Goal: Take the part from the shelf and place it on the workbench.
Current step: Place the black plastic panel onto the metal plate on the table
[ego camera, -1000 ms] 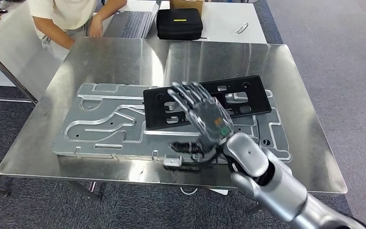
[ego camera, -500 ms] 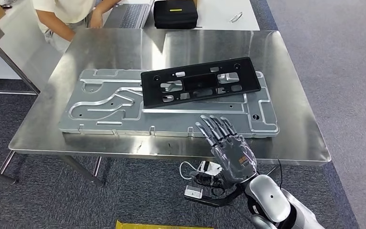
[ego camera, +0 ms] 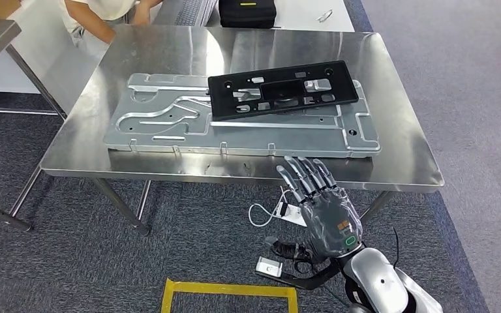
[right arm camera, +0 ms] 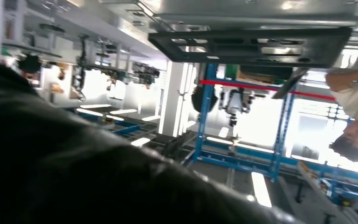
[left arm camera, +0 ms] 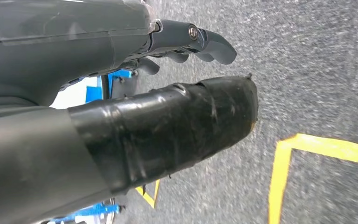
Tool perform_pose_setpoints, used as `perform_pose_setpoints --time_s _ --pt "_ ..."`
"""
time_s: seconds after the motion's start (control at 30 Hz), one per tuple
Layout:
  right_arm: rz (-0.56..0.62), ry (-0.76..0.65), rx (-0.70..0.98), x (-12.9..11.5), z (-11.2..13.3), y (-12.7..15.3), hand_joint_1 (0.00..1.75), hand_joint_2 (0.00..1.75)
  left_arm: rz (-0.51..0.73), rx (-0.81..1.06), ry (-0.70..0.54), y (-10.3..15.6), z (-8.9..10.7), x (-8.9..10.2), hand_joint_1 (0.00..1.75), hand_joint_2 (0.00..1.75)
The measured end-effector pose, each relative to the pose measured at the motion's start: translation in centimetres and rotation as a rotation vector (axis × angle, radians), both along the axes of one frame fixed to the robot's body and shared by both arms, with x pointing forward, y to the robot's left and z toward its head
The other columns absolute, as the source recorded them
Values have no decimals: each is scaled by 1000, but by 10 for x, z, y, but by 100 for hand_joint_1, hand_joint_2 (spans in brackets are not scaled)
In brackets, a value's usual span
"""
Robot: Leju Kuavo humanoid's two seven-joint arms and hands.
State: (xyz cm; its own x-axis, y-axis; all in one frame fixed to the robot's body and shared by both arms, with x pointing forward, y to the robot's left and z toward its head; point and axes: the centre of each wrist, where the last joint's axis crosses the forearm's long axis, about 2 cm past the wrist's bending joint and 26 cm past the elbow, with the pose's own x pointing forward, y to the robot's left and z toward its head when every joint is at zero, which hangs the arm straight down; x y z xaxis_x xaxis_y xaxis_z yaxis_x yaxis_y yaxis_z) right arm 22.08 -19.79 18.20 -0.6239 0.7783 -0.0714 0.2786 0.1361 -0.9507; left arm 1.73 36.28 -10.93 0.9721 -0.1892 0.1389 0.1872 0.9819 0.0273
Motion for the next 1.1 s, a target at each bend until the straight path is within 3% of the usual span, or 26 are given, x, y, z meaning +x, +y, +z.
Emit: perform_pose_setpoints --time_s 0.73,0.93,1.07,1.1 --pt "-20 2 25 8 5 16 0 0 -38 12 3 6 1 1 0 0" --pt "-128 32 44 13 5 10 0 0 -100 34 -23 6 1 5 0 0" --pt "-240 123 164 5 -5 -6 0 0 -84 45 -26 6 1 8 0 0" --pt "-271 156 212 -2 -11 -10 0 44 -78 45 -25 6 1 7 0 0"
